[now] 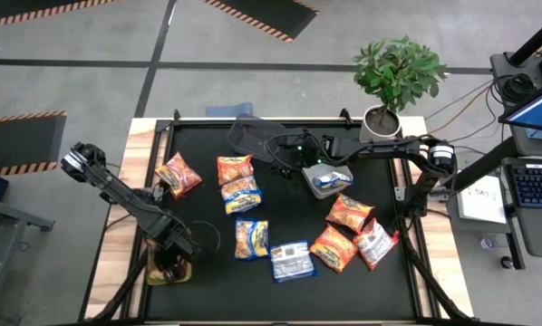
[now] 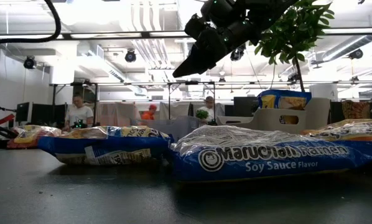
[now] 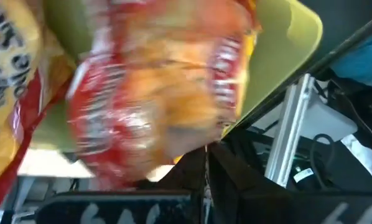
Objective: Sort Maruchan noodles
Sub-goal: Put the red noodle pack into the yellow bin
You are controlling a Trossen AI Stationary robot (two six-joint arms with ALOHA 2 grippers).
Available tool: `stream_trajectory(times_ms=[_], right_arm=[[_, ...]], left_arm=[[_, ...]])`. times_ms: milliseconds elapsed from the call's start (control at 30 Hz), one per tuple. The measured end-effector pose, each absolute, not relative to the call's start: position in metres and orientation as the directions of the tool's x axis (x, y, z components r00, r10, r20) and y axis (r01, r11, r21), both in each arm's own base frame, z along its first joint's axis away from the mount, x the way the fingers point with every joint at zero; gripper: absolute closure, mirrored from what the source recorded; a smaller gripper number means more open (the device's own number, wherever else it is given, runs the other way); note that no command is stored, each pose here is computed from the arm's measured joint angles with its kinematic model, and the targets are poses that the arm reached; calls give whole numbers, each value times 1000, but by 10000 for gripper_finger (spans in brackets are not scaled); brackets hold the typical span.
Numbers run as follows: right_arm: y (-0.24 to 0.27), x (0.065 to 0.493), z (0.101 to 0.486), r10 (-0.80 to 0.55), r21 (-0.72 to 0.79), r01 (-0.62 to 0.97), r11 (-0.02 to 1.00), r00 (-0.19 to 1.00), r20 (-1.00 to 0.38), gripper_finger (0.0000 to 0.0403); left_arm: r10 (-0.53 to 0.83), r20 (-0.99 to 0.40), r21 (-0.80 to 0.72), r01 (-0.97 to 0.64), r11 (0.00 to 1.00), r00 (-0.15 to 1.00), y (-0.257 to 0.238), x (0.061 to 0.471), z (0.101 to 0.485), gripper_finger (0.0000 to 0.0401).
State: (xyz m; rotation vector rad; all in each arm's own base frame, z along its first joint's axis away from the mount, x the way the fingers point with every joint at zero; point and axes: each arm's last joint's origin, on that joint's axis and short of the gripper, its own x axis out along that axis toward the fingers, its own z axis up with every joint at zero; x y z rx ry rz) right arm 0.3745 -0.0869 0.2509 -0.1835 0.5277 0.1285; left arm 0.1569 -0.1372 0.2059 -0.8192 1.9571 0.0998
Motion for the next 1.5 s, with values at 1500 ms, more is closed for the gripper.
stream_trajectory(times_ms=[1500], right_arm=[[-87, 375, 251, 74, -141, -169, 976, 857, -511, 394]], left_arm=[[-553, -785, -349, -538, 767, -279, -129, 145, 172, 401]])
